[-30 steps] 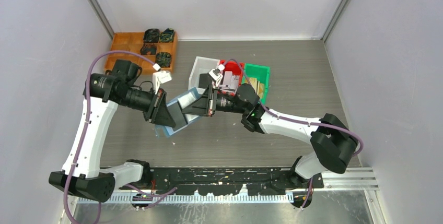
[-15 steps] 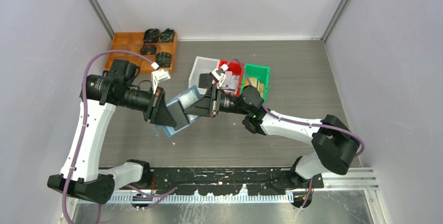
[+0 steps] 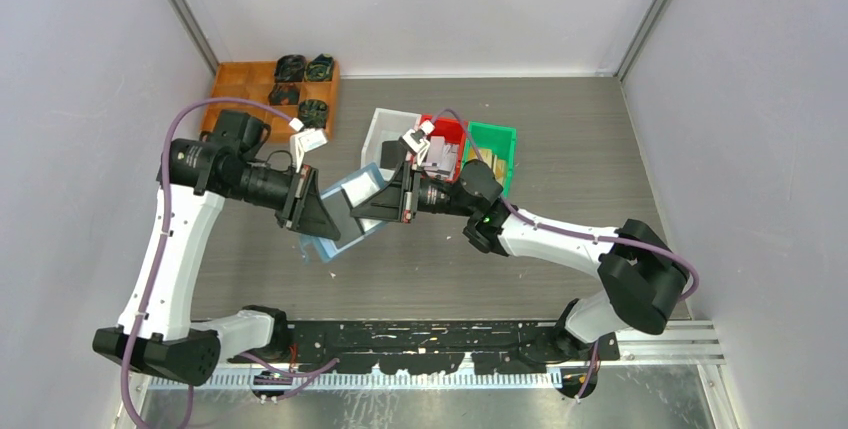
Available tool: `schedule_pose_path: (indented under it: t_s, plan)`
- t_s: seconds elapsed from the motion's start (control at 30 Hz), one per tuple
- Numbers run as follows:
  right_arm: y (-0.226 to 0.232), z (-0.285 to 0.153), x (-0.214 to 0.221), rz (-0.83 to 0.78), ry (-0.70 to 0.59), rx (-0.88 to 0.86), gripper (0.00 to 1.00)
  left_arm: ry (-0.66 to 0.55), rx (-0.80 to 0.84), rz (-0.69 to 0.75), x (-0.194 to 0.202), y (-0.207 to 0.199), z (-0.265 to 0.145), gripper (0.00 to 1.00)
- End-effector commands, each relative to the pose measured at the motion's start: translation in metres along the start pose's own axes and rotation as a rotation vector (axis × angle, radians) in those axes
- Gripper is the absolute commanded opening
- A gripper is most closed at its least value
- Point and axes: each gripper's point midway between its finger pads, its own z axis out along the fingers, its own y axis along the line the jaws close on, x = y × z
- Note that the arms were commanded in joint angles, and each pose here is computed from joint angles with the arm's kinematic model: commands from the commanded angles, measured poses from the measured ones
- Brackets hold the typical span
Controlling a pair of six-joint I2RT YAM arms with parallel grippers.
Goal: Take the credit cards out of the card holder
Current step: Remove the credit card from the card holder.
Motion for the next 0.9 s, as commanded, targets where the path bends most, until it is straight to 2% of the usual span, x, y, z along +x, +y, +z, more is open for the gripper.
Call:
schedule_pose_path:
  t_s: [0.0, 0.23, 0.47, 0.77, 0.87]
  plan:
    - [0.033, 0.006, 0.01, -0.083, 0.06, -0.105, 0.14, -0.046, 0.091, 0.024, -0.022, -0.007, 0.006, 0.02]
    - [0.041, -0.001, 0.014, -0.11, 0.076, -0.139, 0.01, -0.023, 0.116, -0.005, -0.023, -0.007, 0.007, 0.08]
    - [0.044, -0.02, -0.004, -0.044, -0.013, -0.21, 0.01, -0.01, 0.157, 0.026, -0.018, -0.018, 0.003, 0.19]
    - [0.034, -0.024, -0.008, -0.006, -0.059, -0.199, 0.01, -0.023, 0.194, 0.059, -0.015, -0.031, -0.002, 0.19]
    - [0.03, -0.028, -0.011, -0.003, -0.081, -0.184, 0.01, -0.027, 0.201, 0.067, -0.015, -0.033, -0.002, 0.16]
